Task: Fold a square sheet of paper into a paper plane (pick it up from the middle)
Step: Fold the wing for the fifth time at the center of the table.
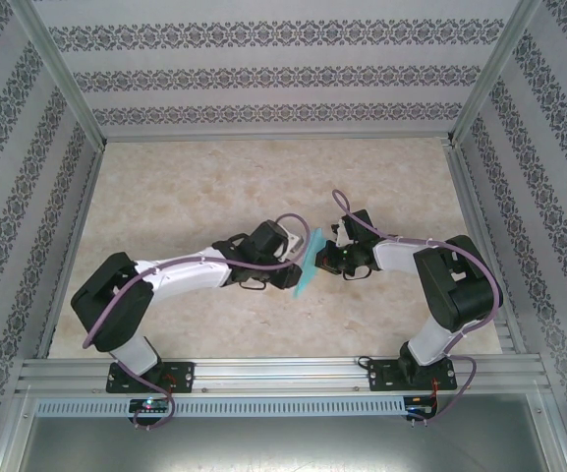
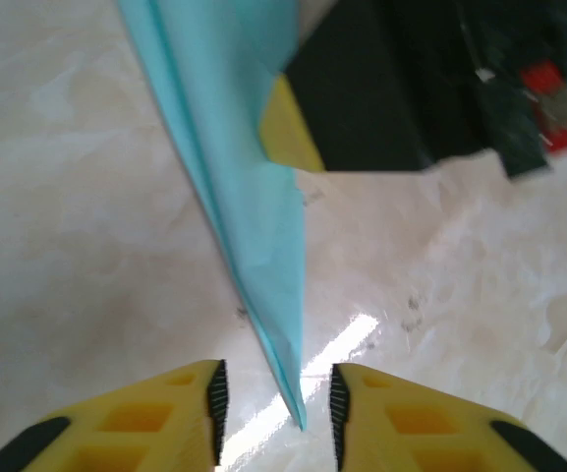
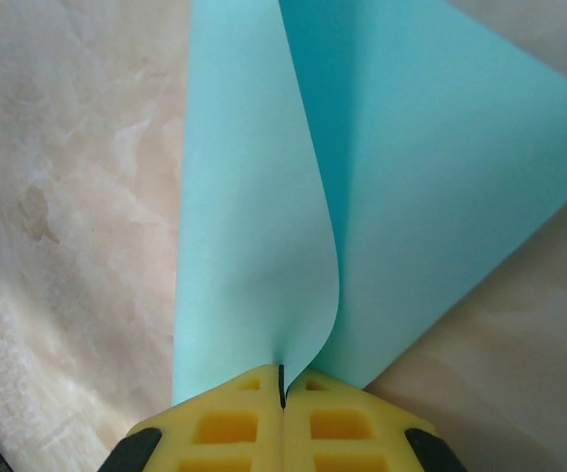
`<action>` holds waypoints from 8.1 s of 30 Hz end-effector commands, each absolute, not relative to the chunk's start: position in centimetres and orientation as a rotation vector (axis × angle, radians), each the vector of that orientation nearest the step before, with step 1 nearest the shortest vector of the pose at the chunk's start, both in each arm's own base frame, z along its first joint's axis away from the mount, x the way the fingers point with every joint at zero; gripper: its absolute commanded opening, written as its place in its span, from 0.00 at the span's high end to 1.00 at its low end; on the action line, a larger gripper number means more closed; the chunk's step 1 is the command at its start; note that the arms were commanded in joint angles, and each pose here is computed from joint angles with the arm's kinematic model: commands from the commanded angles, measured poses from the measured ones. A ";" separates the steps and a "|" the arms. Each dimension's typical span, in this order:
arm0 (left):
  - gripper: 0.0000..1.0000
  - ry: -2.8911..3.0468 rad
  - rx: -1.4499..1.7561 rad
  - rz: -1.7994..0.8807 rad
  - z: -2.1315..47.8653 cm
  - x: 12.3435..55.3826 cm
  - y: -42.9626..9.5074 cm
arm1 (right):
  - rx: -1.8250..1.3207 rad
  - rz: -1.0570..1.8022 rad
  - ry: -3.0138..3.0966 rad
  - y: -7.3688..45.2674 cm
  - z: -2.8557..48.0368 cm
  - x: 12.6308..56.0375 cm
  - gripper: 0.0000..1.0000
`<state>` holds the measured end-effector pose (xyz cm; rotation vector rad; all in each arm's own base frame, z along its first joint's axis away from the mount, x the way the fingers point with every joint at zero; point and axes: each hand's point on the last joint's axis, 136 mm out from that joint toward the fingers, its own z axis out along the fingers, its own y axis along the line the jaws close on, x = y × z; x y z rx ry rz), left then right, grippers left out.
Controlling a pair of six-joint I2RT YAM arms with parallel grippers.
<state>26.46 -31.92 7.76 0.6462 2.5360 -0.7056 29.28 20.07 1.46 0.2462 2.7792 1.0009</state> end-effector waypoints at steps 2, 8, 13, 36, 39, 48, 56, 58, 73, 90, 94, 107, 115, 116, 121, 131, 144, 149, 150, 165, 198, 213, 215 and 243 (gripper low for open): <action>0.70 2.565 0.547 -0.905 7.2 26.8 -33.8 | 0.287 0.835 2.889 18.1 -1.5 27.5 1.00; 0.80 2.614 0.548 -0.929 4.9 26.9 -34.6 | 0.304 0.841 2.885 18.0 -1.6 27.6 1.00; 0.81 2.617 0.549 -0.966 4.7 26.7 -35.0 | 0.312 0.847 2.888 18.0 -1.8 27.4 1.00; 0.82 2.644 0.585 -0.988 3.6 26.2 -35.7 | 0.330 0.864 2.878 18.0 -1.9 27.4 1.00; 0.82 2.650 0.586 -0.988 3.4 26.1 -35.7 | 0.331 0.868 2.879 18.0 -2.0 27.3 1.00; 0.81 2.661 0.594 -0.985 2.9 26.0 -36.0 | 0.337 0.873 2.880 18.1 -2.2 27.1 1.00; 0.80 2.684 0.616 -0.947 1.9 25.5 -36.0 | 0.342 0.877 2.877 18.1 -2.2 27.1 1.00; 0.81 2.701 0.619 -0.929 1.3 25.3 -35.8 | 0.340 0.879 2.872 18.2 -2.0 27.3 1.00; 0.80 2.805 0.695 -0.723 -3.1 23.8 -33.3 | 0.302 0.908 2.806 18.4 0.9 27.9 0.88; 0.81 2.805 0.745 -0.715 -3.8 23.0 -32.6 | 0.366 1.327 2.595 21.2 5.4 28.7 0.91; 0.81 2.803 0.751 -0.715 -3.8 23.0 -32.6 | 0.374 1.376 2.583 22.2 5.3 28.9 0.93; 0.80 2.772 0.758 -0.769 -2.4 23.1 -33.3 | 0.431 1.211 2.727 21.1 0.1 28.3 0.96; 0.76 2.687 0.715 -0.873 1.7 24.1 -35.0 | 0.408 0.965 2.861 18.9 -2.4 26.5 0.96; 0.75 2.670 0.703 -0.874 2.4 24.4 -35.2 | 0.409 0.954 2.867 18.7 -2.6 26.4 0.96; 0.70 2.612 0.602 -0.884 4.6 25.3 -35.4 | 0.412 0.925 2.888 18.4 -3.3 25.9 0.96; 0.67 2.665 0.583 -0.728 4.1 23.8 -34.3 | 0.416 0.946 2.886 18.6 -3.7 25.9 0.96; 0.73 2.683 0.661 -0.582 2.6 23.1 -35.1 | 0.403 0.958 2.875 18.8 -3.2 26.0 0.97; 0.74 2.679 0.687 -0.567 2.4 22.9 -35.6 | 0.404 0.956 2.875 18.8 -3.3 26.0 0.97; 0.74 2.681 0.689 -0.563 2.3 22.9 -35.6 | 0.402 0.959 2.876 18.8 -3.3 25.9 0.97; 0.88 2.675 0.806 -0.155 1.0 22.5 -33.7 | 0.398 0.953 2.874 18.5 -3.2 26.1 0.98; 0.71 2.609 0.975 -0.113 1.8 20.3 -35.3 | 0.390 1.009 2.852 18.9 -2.9 25.9 0.98; 0.66 2.578 0.778 -0.357 6.8 25.3 -34.6 | 0.386 1.035 2.841 19.2 -2.8 25.9 0.98; 0.70 2.593 0.738 -0.440 6.4 25.9 -34.7 | 0.386 1.041 2.838 19.3 -2.7 26.0 0.98; 0.92 2.708 0.663 -0.730 1.2 25.3 -36.2 | 0.385 1.041 2.838 19.1 -2.2 26.0 0.98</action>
